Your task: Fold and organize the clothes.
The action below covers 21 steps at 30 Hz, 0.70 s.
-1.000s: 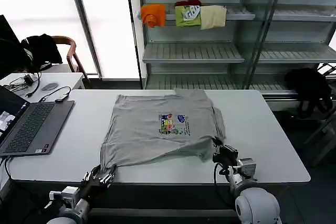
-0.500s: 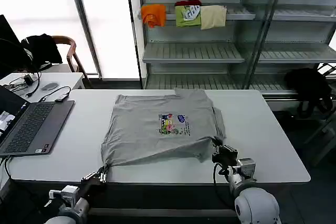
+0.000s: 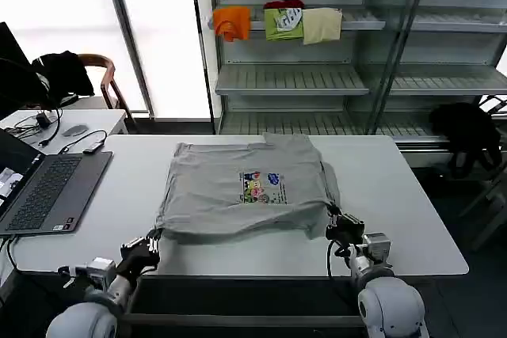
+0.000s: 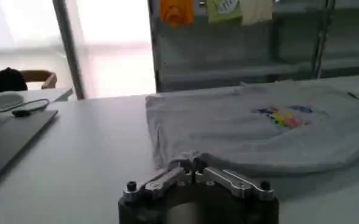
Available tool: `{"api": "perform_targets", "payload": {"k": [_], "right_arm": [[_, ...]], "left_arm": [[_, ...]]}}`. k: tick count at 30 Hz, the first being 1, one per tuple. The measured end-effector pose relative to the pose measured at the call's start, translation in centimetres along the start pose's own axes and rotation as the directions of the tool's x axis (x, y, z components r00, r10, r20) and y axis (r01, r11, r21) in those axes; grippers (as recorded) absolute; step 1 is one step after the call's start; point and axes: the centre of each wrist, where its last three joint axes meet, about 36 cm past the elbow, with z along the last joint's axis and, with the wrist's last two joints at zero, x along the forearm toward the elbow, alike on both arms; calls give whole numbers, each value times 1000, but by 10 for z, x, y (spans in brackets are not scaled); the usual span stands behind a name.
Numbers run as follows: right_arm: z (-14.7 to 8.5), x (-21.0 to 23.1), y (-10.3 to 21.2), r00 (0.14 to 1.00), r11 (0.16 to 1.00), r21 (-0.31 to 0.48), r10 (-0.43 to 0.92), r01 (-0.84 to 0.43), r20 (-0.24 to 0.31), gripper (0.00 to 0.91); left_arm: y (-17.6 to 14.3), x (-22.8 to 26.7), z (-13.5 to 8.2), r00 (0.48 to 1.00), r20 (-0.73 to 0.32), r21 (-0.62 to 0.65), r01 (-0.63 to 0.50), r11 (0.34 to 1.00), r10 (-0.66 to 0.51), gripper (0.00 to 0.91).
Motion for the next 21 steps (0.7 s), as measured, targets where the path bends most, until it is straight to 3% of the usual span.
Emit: {"api": "perform_targets", "payload": {"k": [7,21], "right_arm": [[4,-12,3,1000,1000,3,-4,4,-14,0],[-3,-40,7,1000,1000,1,1,-1,-9,0]], "left_arm": [[6,-27,-22,999,51,-3,-7,1000,7,0],[9,-65,-41,995,104,14,14,1000,-15,0]]}}
